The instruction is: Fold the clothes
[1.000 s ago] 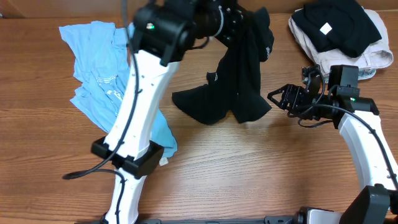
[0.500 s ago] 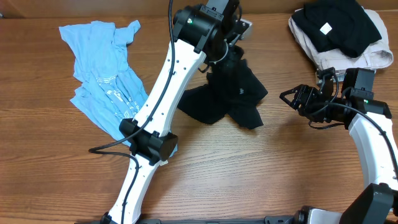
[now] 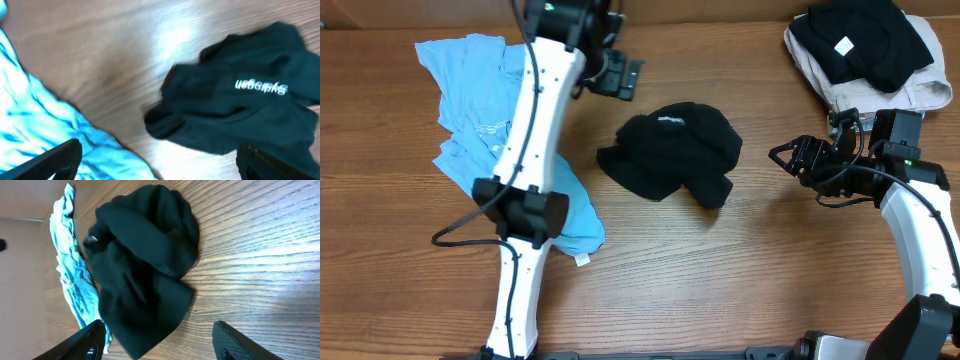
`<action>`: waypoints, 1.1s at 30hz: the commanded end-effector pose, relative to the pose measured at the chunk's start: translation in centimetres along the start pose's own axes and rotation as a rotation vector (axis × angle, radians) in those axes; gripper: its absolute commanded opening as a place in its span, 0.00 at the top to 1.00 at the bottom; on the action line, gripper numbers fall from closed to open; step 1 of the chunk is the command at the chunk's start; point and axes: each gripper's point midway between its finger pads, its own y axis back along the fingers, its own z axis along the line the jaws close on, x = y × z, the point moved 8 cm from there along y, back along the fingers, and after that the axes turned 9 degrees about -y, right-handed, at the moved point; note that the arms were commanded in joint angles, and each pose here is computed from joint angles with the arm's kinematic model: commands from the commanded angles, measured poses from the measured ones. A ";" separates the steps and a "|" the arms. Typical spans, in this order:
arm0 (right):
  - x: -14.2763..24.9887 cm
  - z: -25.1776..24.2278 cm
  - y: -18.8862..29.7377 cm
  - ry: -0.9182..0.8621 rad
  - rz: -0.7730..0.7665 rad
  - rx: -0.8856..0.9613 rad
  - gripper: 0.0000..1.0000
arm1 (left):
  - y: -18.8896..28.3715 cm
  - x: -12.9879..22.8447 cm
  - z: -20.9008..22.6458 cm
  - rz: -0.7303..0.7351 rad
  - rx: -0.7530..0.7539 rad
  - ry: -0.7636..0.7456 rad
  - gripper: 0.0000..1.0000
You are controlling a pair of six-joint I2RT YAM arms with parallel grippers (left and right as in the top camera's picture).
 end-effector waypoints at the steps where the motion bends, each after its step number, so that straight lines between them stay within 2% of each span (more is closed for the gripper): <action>1: -0.5 1.0 0.9 0.038 -0.035 -0.017 0.27 | -2.1 1.2 0.7 0.106 0.111 0.089 0.00; 5: -0.5 0.9 0.9 0.037 -0.033 -0.016 0.25 | -6.1 3.7 2.1 0.293 0.106 0.154 0.00; 9: -0.5 0.9 0.9 0.039 -0.038 -0.009 0.24 | -8.1 5.4 3.0 0.400 0.056 0.188 0.00; 21: -0.6 0.7 0.9 0.038 -0.047 0.017 0.21 | -11.6 7.8 4.1 0.509 -0.030 0.237 0.01; 33: -0.8 0.4 0.9 0.041 -0.063 0.044 0.20 | -15.8 10.3 7.3 0.536 -0.094 0.308 0.00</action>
